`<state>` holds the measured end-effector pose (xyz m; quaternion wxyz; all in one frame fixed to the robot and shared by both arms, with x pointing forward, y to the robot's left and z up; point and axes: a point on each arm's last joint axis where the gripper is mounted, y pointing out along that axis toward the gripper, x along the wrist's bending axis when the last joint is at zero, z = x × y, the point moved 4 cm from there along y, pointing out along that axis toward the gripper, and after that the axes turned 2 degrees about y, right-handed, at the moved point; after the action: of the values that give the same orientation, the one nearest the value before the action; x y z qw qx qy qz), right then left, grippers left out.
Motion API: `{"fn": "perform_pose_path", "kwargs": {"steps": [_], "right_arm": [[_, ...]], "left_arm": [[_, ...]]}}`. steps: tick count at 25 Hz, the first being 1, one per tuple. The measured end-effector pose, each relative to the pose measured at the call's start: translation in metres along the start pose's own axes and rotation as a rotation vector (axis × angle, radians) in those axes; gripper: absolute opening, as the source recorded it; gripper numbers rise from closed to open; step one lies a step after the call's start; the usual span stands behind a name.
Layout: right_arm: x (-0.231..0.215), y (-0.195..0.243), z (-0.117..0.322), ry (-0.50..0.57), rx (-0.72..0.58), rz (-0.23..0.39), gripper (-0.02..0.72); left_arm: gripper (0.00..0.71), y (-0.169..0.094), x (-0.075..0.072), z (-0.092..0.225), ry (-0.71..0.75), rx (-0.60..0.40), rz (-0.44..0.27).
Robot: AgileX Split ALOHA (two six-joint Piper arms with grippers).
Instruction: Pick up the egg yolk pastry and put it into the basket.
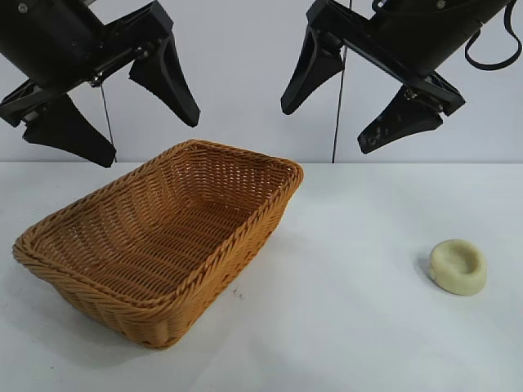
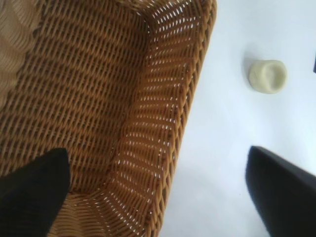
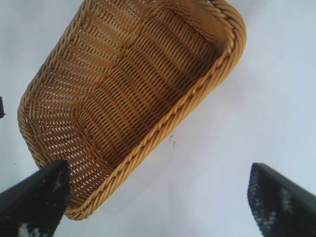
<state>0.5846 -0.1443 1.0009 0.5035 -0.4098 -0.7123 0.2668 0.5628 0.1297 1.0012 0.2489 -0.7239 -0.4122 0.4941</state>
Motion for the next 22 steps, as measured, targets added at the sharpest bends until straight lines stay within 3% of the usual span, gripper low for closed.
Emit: {"fn": "perform_pose_path", "kwargs": {"steps": [4,12,17,22], "right_arm": [[0.0,0.0,0.0,0.0,0.0,0.0,0.696],[0.0,0.0,0.0,0.0,-0.001,0.0,0.696],[0.0,0.0,0.0,0.0,-0.001,0.0,0.696],[0.0,0.0,0.0,0.0,-0.003,0.0,0.696]], "left_arm": [[0.692,-0.008,0.004,-0.003,-0.016,-0.003,0.001],[0.692,-0.059,0.0,0.0,-0.07,-0.058,-0.047],[0.692,-0.077,0.003,0.01,-0.217,-0.057,-0.133],[0.692,-0.074,0.0,0.021,-0.34,-0.05,-0.217]]}}
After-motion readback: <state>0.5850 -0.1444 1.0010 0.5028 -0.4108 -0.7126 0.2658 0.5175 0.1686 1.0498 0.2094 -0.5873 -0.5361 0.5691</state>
